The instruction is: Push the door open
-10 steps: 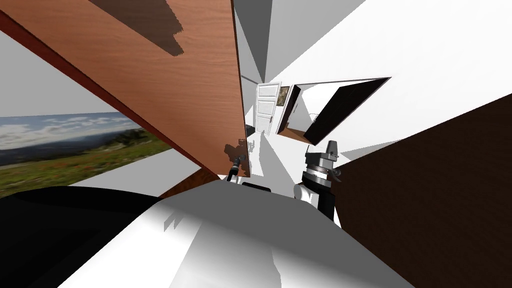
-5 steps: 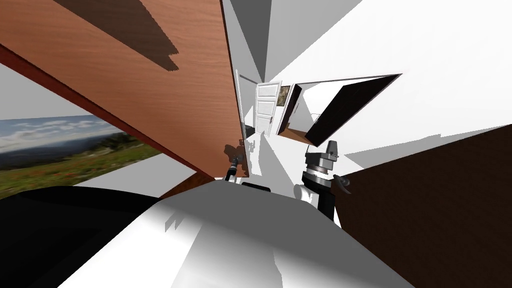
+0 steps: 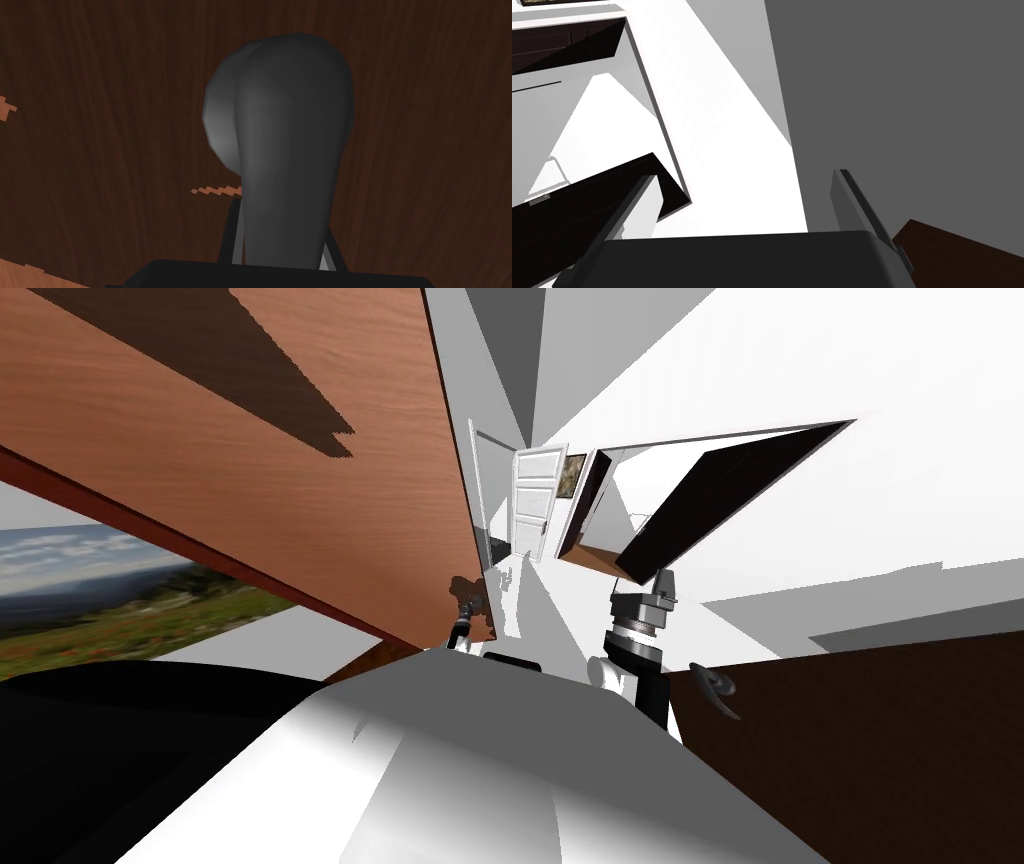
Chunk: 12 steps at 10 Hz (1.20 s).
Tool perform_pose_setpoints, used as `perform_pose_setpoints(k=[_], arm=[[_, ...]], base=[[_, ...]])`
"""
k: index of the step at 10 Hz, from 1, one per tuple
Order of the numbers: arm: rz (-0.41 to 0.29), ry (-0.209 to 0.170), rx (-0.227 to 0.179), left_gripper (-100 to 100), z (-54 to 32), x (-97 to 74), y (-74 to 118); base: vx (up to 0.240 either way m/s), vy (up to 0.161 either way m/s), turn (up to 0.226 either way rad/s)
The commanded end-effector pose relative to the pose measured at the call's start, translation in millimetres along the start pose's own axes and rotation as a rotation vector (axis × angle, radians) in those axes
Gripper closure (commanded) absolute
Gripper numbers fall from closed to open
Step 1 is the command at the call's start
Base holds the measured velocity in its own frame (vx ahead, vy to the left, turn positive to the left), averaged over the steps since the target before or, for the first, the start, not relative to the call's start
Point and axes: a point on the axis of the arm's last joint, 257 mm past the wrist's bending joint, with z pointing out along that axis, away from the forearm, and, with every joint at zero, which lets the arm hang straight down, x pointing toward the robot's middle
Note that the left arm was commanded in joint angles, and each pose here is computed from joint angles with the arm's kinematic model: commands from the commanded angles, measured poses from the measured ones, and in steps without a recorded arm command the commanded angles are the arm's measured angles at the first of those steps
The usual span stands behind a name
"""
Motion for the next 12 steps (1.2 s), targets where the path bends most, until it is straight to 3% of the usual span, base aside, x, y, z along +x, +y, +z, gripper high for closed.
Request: perform_pose_setpoints(k=[1,2,6,7,9,11,12], arm=[[0.010,-0.013,0.005,100,-0.7,-12.8,-4.7],[0.012,-0.043,0.006,100,-0.2,-26.8,-5.3],[0.013,-0.051,0.006,100,-0.2,-30.1,-5.4],[0.012,-0.082,0.006,100,-0.5,-42.8,-5.5],[0.009,-0.104,0.006,100,-1.1,-51.5,-5.4],[0.009,-0.104,0.006,100,-1.1,-51.5,-5.4],[0.004,-0.134,0.004,100,-2.6,-61.6,-4.7]], base=[[0.037,-0.015,0.007],[0.125,-0.028,0.060],[0.088,-0.025,0.025],[0.122,-0.021,0.065],[0.197,-0.039,0.062],[0.096,-0.024,0.019],[0.153,-0.056,0.061]])
